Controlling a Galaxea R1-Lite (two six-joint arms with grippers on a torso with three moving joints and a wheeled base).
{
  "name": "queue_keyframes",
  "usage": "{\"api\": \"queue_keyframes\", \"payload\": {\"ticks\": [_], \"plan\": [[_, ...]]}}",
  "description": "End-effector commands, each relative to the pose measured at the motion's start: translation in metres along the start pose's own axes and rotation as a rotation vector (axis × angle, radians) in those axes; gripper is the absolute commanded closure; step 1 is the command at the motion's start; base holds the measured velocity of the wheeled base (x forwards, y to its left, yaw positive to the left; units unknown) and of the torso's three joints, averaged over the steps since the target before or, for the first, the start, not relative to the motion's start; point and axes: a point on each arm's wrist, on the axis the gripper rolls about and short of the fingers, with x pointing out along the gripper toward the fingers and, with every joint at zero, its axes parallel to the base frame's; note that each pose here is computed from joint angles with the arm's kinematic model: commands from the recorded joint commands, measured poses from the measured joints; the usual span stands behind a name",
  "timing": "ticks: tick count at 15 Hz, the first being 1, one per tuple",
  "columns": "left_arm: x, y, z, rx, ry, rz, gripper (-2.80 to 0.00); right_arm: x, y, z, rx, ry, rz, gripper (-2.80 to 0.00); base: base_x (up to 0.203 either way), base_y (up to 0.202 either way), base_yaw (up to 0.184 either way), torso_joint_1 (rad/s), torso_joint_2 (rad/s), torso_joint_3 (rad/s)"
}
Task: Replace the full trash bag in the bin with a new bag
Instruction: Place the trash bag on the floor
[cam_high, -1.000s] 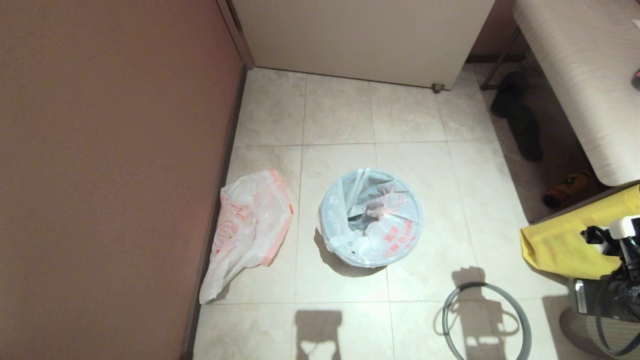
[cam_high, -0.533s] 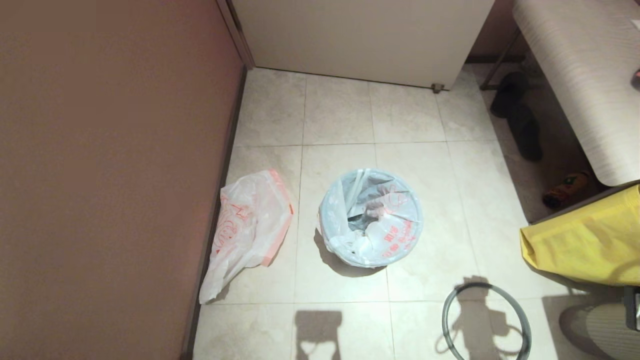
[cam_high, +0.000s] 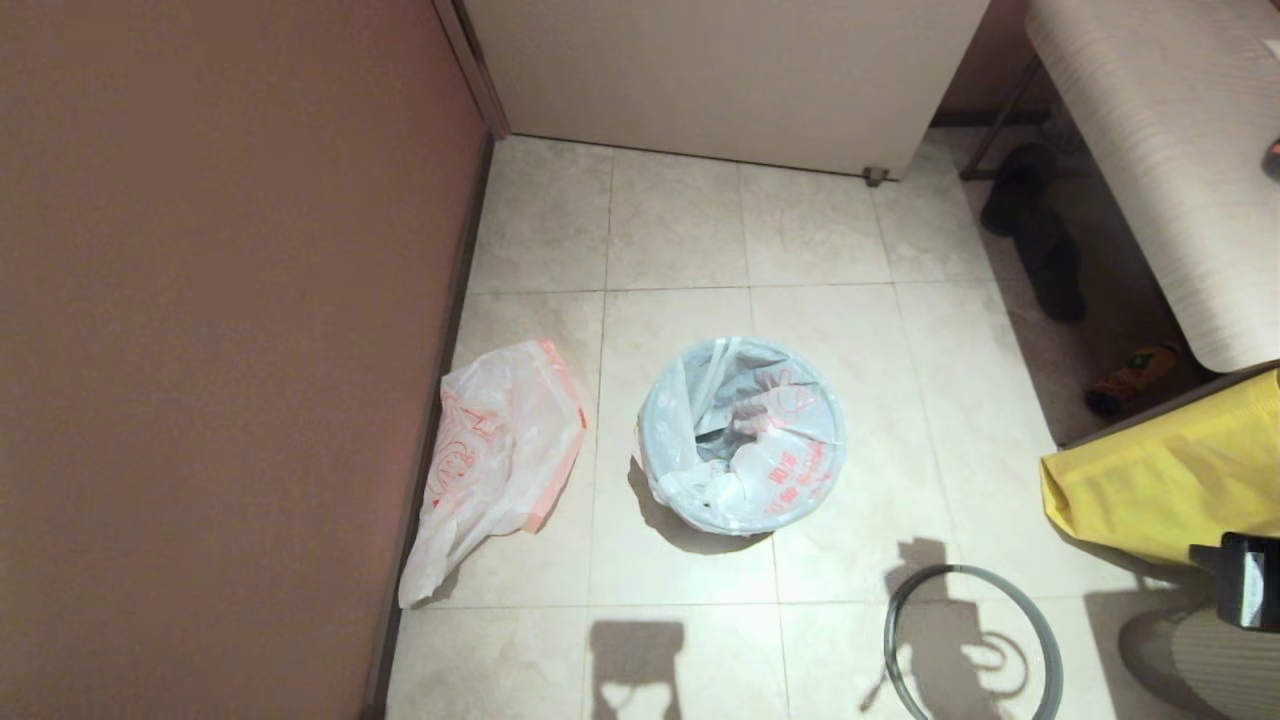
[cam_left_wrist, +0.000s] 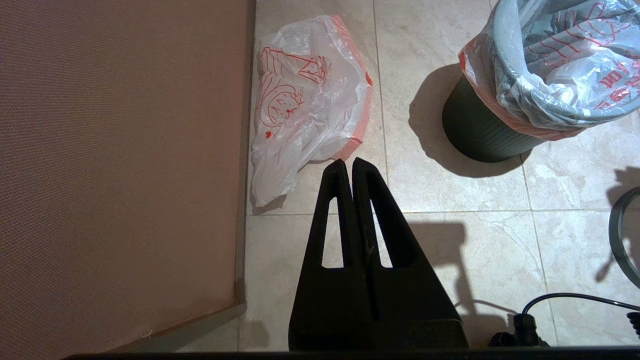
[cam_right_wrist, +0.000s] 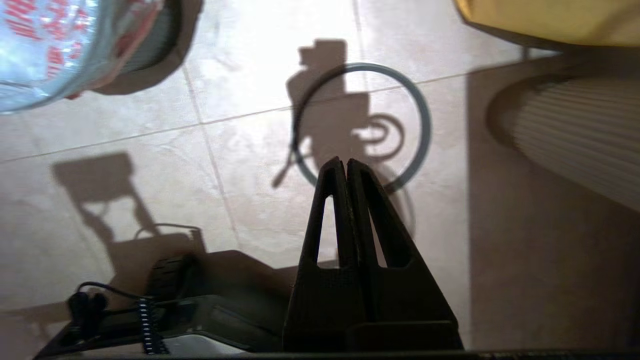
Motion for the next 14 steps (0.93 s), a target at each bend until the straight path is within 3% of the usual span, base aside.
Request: {"api": "queue_keyframes", "payload": {"ticks": [1, 7, 14], "plan": [[0.000, 0.000, 0.000, 0.000, 0.000, 0.000, 0.00, 0.016, 0.013, -0.001, -0.009, 0.047, 0.034, 0.00, 0.000, 0.000, 0.000, 0.000, 0.00, 0.000], [0.000, 0.000, 0.000, 0.000, 0.000, 0.000, 0.00, 0.121, 0.051, 0.007, 0.040, 0.082, 0.079, 0.00, 0.000, 0.000, 0.000, 0.000, 0.00, 0.000], [0.000, 0.000, 0.000, 0.000, 0.000, 0.000, 0.00, 0.292, 0.065, 0.037, 0.057, 0.043, 0.213, 0.00, 0.000, 0.000, 0.000, 0.000, 0.00, 0.000]]}}
